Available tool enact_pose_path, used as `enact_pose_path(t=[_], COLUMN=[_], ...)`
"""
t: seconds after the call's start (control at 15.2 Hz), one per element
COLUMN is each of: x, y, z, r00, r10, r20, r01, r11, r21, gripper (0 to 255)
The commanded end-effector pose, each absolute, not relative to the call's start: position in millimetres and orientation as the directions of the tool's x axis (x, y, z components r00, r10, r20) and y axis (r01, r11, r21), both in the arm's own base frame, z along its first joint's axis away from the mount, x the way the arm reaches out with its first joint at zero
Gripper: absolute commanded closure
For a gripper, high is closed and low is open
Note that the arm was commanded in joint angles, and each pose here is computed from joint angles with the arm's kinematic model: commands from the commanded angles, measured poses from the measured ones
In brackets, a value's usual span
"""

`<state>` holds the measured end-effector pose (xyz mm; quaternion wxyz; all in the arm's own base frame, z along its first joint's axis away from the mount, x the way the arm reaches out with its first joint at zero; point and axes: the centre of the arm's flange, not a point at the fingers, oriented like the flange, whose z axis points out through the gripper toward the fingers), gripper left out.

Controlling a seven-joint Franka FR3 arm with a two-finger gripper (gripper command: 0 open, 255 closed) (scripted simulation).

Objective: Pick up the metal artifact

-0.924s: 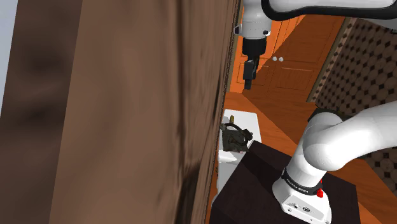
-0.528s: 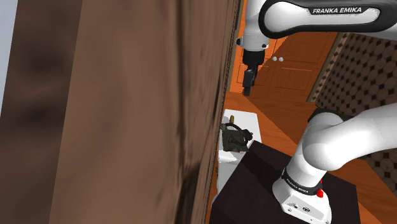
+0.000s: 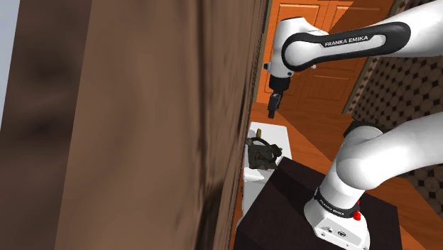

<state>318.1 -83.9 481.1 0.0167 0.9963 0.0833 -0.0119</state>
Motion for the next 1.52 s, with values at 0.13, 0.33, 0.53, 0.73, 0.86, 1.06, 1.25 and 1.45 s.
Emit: enact_pose_path(t=[0.13, 0.33, 0.53, 0.73, 0.86, 1.06, 1.25, 1.45], x=[323.4, 329.8, 336.5, 343.8, 348.9, 357.0, 364.9, 364.9], y=[-118.6, -142.5, -165.9, -188.9, -204.0, -226.2, -246.6, -246.6], z=[438.4, 406.5, 374.3, 341.9, 320.1, 287.4, 256.7, 240.8], r00=[0.987, 0.987, 0.987, 0.987, 0.987, 0.986, 0.984, 0.984], r10=[0.162, 0.158, 0.154, 0.149, 0.146, 0.141, 0.136, 0.136], r20=[0.002, 0.022, 0.041, 0.061, 0.074, 0.093, 0.111, 0.111], r01=[0.162, 0.158, 0.154, 0.151, 0.148, 0.145, 0.142, 0.142], r11=[-0.987, -0.987, -0.988, -0.988, -0.989, -0.989, -0.988, -0.988], r21=[0.016, 0.004, -0.008, -0.02, -0.028, -0.04, -0.052, -0.052], gripper=[0, 0, 0, 0, 0, 0, 0, 0])
